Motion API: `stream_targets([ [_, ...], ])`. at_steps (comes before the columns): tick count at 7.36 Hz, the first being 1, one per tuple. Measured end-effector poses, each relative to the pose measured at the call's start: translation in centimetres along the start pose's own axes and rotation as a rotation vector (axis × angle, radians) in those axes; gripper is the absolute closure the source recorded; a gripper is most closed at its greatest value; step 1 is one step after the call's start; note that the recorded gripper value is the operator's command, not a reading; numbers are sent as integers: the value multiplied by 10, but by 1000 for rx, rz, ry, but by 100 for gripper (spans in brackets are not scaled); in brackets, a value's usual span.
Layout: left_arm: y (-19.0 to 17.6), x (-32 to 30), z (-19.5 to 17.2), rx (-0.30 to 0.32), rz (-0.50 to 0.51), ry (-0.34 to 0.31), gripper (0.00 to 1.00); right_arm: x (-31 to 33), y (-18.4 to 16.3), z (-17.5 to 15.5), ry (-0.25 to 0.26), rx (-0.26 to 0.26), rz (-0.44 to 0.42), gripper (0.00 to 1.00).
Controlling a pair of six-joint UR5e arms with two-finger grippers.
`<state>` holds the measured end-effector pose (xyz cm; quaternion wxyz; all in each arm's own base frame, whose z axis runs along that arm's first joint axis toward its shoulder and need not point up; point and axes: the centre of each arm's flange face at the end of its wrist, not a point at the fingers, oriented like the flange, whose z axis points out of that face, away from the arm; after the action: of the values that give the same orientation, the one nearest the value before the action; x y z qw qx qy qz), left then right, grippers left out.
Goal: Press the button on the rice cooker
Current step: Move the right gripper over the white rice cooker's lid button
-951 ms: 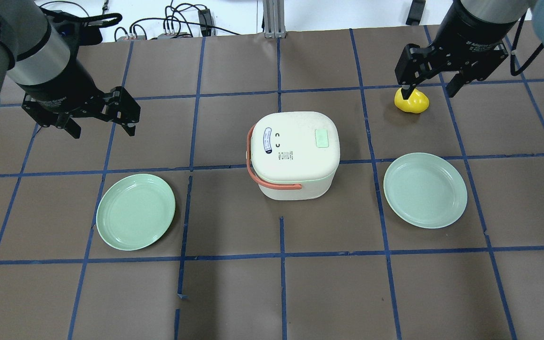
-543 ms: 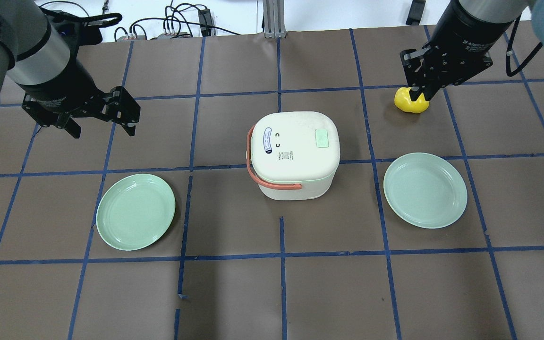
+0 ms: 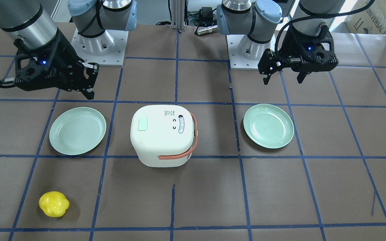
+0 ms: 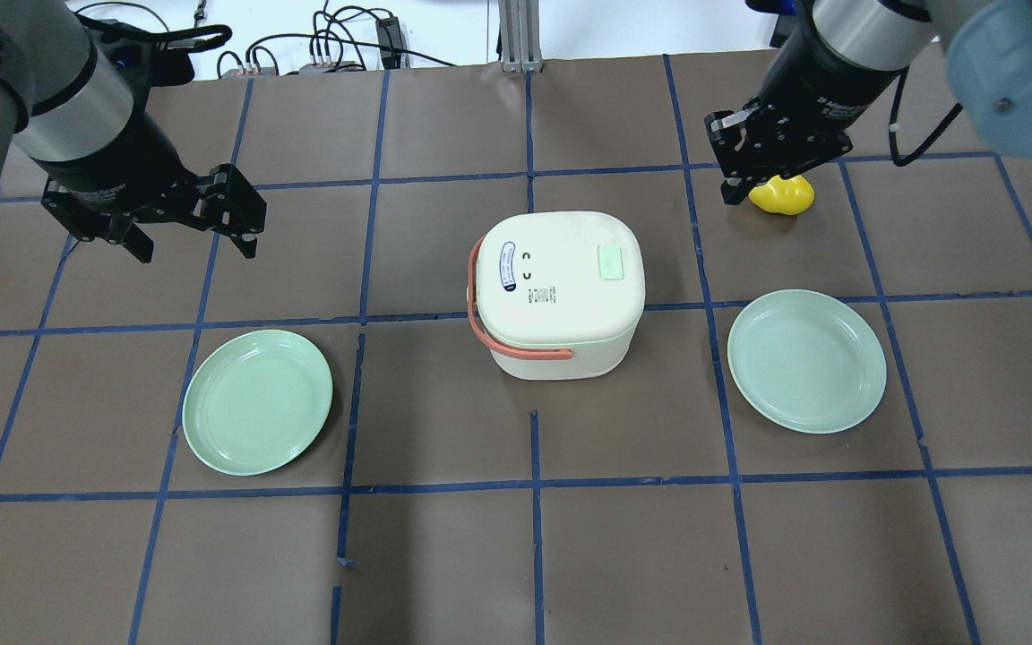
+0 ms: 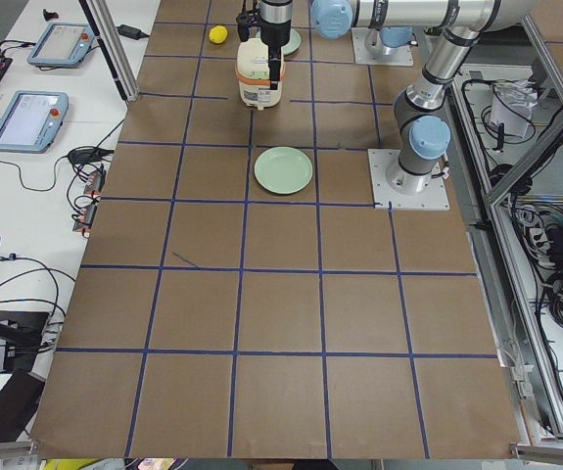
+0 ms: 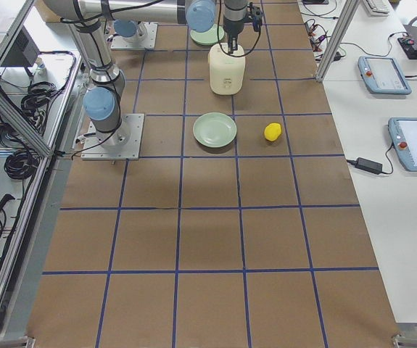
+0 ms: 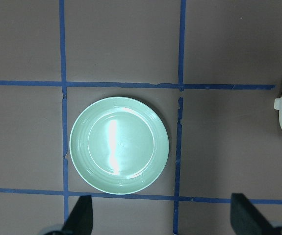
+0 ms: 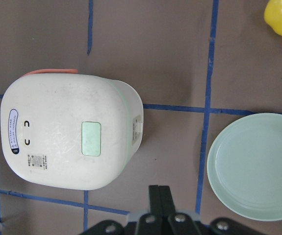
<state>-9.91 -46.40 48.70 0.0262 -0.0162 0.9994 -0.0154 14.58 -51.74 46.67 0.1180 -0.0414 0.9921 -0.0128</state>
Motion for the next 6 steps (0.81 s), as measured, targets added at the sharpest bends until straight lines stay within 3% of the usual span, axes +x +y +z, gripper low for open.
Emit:
stream_targets([
  [6, 0, 0, 0, 1, 0, 0, 0, -23, -21, 56, -71, 9, -61, 94],
])
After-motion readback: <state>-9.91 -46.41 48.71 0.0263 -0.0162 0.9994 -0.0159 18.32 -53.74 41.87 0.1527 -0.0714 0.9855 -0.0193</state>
